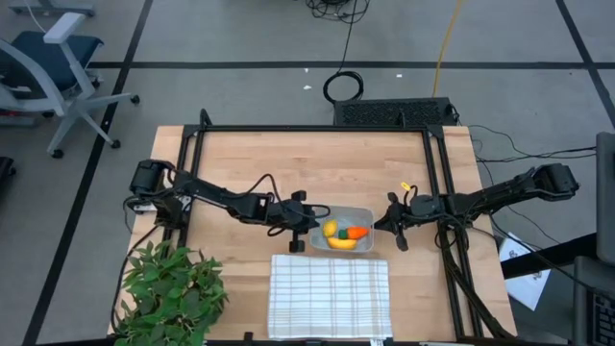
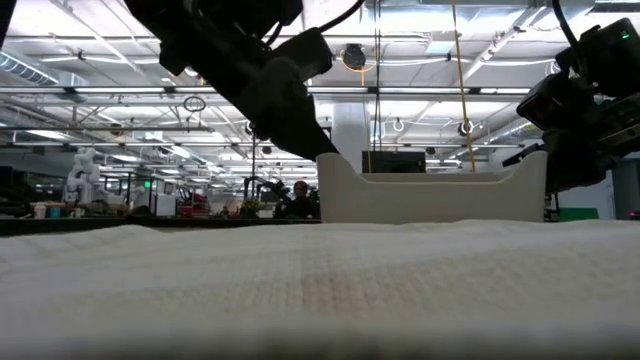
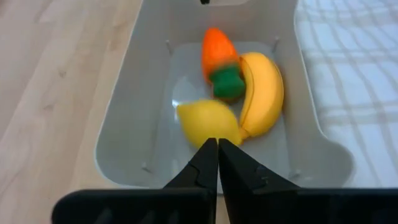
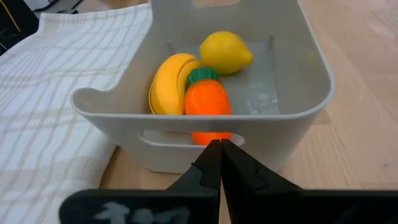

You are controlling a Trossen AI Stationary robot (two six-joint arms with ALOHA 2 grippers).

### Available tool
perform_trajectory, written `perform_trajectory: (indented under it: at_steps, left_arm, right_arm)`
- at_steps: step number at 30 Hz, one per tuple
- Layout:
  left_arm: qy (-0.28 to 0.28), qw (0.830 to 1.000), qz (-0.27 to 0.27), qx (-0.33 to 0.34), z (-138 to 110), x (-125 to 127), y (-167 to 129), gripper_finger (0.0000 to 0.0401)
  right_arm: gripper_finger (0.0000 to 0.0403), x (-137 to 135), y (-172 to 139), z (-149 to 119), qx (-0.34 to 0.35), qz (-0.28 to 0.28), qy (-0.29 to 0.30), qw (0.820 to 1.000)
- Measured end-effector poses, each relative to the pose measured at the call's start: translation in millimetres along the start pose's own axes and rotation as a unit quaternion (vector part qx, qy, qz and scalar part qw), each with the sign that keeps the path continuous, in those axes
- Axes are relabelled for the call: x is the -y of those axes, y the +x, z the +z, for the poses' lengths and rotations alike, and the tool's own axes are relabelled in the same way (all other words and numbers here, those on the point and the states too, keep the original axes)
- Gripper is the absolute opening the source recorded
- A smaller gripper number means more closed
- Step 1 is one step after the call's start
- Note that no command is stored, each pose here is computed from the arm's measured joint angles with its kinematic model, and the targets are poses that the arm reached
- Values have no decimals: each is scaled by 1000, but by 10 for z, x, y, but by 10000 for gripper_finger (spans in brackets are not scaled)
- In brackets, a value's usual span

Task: Pick and placing Produce into tupperware
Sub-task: Adjust the gray bin

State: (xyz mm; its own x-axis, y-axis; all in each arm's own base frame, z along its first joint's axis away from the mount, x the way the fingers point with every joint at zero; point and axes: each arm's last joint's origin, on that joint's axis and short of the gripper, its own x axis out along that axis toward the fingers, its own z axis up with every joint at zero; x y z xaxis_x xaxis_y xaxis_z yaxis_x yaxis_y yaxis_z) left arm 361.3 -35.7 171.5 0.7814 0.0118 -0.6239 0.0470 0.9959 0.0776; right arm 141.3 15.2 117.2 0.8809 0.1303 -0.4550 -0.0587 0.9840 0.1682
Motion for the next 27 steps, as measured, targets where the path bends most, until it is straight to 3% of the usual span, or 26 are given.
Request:
perform_trajectory:
  at_steps: [10, 22, 27]
  left_arm:
    - [-1, 1000, 4, -4, -23, -34, 36, 3]
    - [68, 997, 2, 26, 111, 26, 6, 36]
    - [94, 993, 65, 34, 244, 39, -197, 34]
  right_arm:
    - [0, 1, -1, -16, -8, 1, 2, 1000]
    - [0, -4, -55, -2, -2, 2, 11, 1000]
    - [0, 18, -86, -10, -2, -35, 15, 999]
